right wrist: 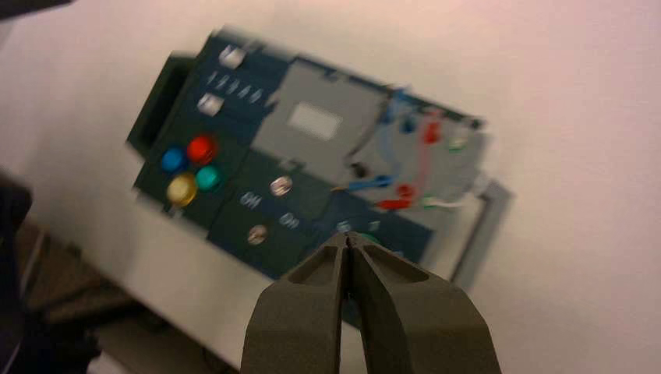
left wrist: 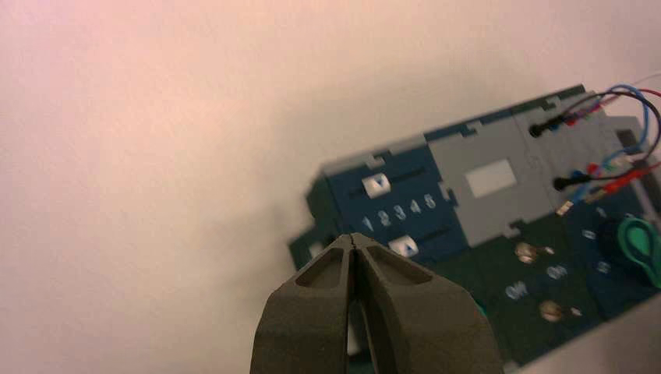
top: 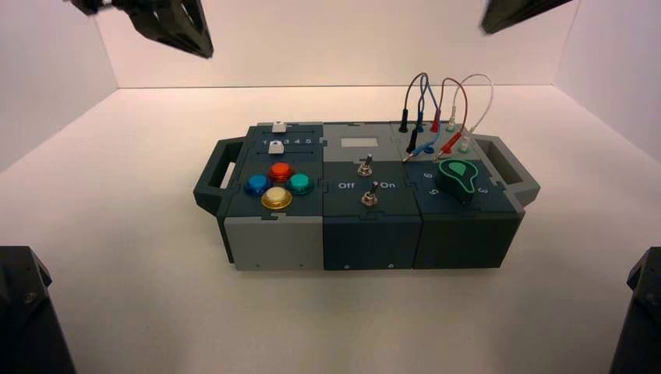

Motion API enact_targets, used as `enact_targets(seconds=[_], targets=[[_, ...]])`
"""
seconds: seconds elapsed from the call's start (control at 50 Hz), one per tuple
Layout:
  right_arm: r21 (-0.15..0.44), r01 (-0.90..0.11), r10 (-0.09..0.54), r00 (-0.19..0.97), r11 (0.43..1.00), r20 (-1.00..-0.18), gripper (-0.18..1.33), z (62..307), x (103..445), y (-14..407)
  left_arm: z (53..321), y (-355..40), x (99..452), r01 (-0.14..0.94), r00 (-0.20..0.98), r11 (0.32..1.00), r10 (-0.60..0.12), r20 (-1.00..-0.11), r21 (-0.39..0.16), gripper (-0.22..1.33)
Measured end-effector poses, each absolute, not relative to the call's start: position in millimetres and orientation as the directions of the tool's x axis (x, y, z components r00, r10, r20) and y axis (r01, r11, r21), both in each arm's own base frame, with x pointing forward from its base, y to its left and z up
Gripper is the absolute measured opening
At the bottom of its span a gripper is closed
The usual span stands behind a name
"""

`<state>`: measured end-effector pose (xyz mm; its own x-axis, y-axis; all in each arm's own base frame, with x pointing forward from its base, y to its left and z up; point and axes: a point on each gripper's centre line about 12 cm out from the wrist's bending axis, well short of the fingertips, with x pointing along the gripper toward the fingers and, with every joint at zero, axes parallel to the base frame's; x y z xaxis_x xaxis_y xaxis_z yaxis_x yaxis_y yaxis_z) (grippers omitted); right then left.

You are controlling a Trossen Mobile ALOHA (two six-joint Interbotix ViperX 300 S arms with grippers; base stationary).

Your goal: Move the bottom slider to position 5.

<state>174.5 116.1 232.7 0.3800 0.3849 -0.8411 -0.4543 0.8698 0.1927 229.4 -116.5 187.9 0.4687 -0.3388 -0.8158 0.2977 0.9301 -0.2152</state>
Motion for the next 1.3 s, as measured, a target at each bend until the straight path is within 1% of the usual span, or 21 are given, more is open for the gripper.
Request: enact_targets(seconds=[0.18,0.4,0.46,0.56,0.66,0.78,1.02,1.3], targets=[[0.192,-0.494,0.385,0.325,0.848,-0.864,-0.15,224.6,174.1,129.4,177.4,-119.6,229.6,0.249,0.418,0.933,-0.344,-0.84,-0.258,-0.17],[0.191,-0.518,0.378,0.284,0.834,-0.881,-0.15,217.4,174.7,138.9,168.2,-121.6,228.8,0.228,0.374,0.935,-0.343,-0.862,-0.273,-0.17],[0.19,-0.512,0.365,0.265,0.838,-0.893,-0.14,212.0,176.5,140.5,153.2,-123.0,230.1,0.212,0.322,0.941,-0.323,-0.89,-0.265,-0.17],[0.189,-0.475,0.341,0.256,0.859,-0.904,-0.14,204.9,180.4,141.3,135.9,-129.2,234.9,0.17,0.257,0.951,-0.297,-0.92,-0.26,-0.16],[0.191,-0.462,0.338,0.261,0.866,-0.904,-0.14,203.5,182.1,141.8,124.2,-132.4,239.1,0.14,0.213,0.961,-0.264,-0.941,-0.239,-0.16],[0.191,-0.455,0.334,0.257,0.87,-0.907,-0.14,201.2,183.3,142.3,116.8,-139.8,244.7,0.129,0.194,0.97,-0.231,-0.954,-0.208,-0.16],[0.188,-0.448,0.319,0.239,0.874,-0.917,-0.14,192.7,187.4,144.8,115.8,-153.3,257.9,0.137,0.187,0.98,-0.166,-0.968,-0.142,-0.16],[0.195,-0.442,0.321,0.232,0.876,-0.918,-0.14,188.8,188.8,146.5,117.9,-157.9,263.8,0.14,0.19,0.98,-0.166,-0.968,-0.141,-0.16]])
